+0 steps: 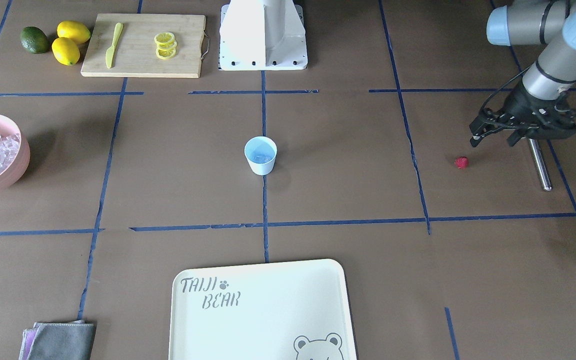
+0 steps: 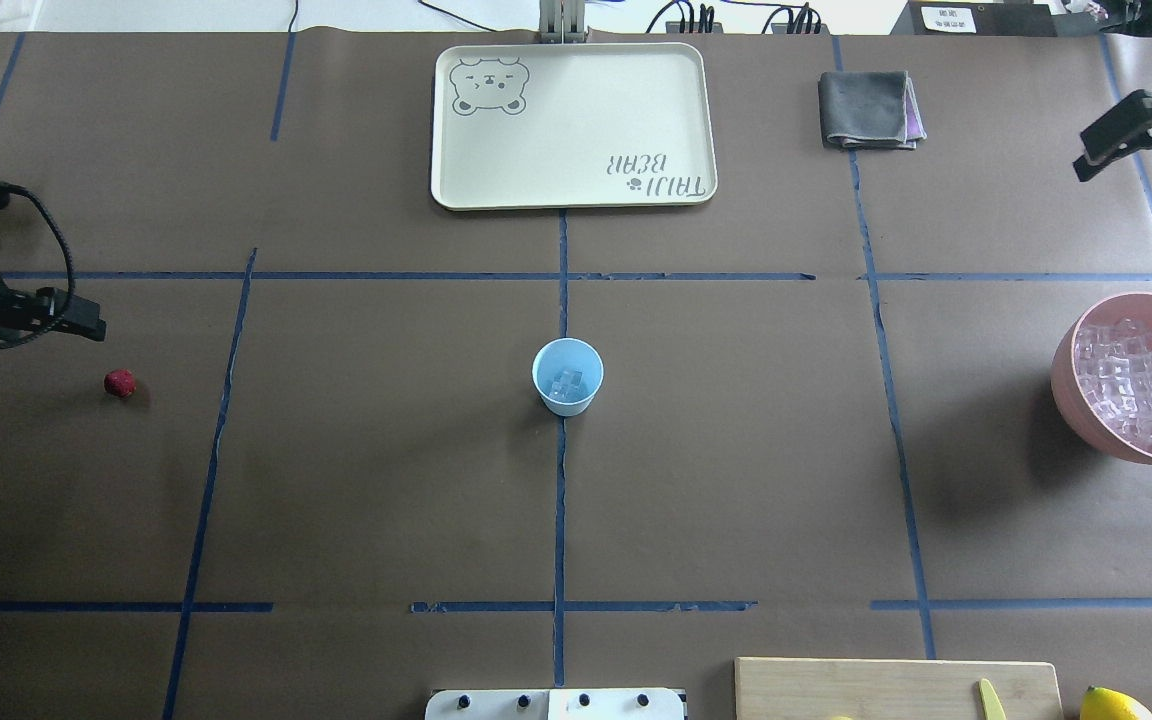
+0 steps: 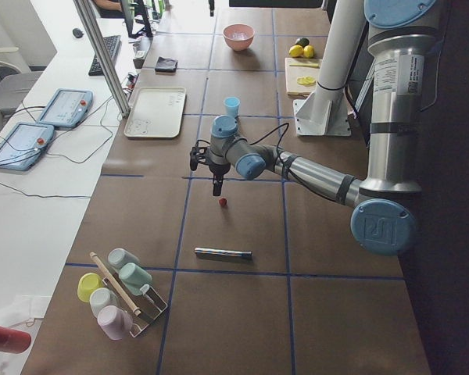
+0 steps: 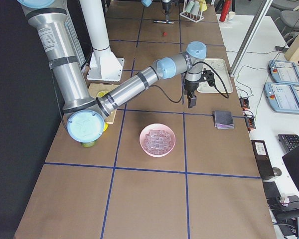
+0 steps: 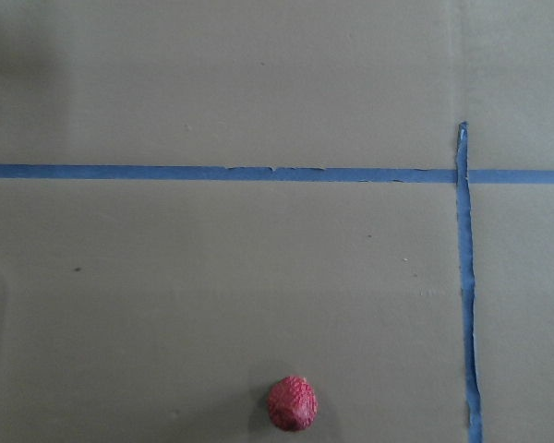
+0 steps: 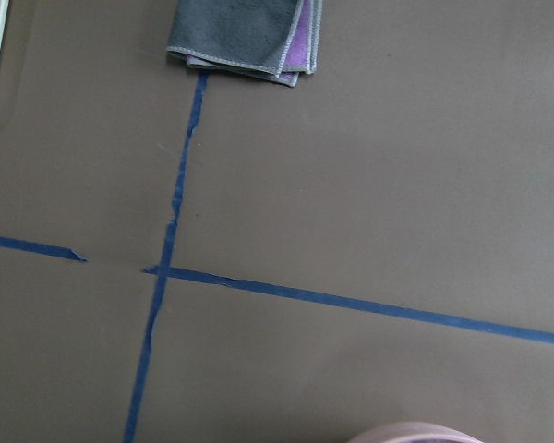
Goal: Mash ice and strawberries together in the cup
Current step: 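Withdraw the right arm to rest while the left gripper grasps the red strawberry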
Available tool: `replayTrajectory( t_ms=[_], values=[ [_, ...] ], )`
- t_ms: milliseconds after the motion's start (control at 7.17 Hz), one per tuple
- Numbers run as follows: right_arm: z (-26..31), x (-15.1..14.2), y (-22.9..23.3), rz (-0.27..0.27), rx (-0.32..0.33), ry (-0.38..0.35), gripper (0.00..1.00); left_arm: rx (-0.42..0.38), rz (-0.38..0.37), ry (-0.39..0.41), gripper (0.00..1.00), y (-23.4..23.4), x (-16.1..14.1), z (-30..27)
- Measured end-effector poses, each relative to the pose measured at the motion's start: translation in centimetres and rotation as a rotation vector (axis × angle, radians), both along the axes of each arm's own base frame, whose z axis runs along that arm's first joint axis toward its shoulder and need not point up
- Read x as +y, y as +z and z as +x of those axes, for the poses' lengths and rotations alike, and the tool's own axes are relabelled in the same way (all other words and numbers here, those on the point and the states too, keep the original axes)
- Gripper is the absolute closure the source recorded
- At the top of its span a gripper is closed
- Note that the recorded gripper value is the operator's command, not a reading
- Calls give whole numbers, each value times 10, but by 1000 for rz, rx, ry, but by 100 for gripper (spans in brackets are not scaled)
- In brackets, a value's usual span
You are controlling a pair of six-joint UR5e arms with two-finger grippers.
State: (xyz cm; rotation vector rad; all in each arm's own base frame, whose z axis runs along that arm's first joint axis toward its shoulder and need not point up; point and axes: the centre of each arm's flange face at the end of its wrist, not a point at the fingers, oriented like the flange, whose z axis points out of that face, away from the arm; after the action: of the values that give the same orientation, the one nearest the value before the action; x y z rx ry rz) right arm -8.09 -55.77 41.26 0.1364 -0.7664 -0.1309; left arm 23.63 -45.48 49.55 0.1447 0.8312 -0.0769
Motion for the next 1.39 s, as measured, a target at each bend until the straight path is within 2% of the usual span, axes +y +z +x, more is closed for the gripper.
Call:
replayTrajectory(
  t_ms=[279, 558, 697, 837, 976, 1255, 1394],
  values=[
    [37, 29, 58, 15, -17, 17, 1, -9, 3, -2, 2, 39, 3, 39],
    [50, 44, 81, 7, -21, 31, 1, -22, 1, 4, 3, 52, 7, 56],
    [51, 46, 83, 3, -21, 34, 1, -24, -3, 8, 18, 54, 8, 60],
    [51, 46, 83, 3, -21, 35, 1, -23, -5, 11, 66, 55, 9, 61],
    [52, 46, 83, 3, -21, 37, 1, -21, -7, 12, 91, 55, 9, 62],
    [53, 45, 83, 6, -21, 37, 1, -15, -16, 25, 100, 54, 11, 62],
    [53, 45, 83, 5, -20, 39, 1, -3, -27, 40, 100, 52, 13, 63]
  ],
)
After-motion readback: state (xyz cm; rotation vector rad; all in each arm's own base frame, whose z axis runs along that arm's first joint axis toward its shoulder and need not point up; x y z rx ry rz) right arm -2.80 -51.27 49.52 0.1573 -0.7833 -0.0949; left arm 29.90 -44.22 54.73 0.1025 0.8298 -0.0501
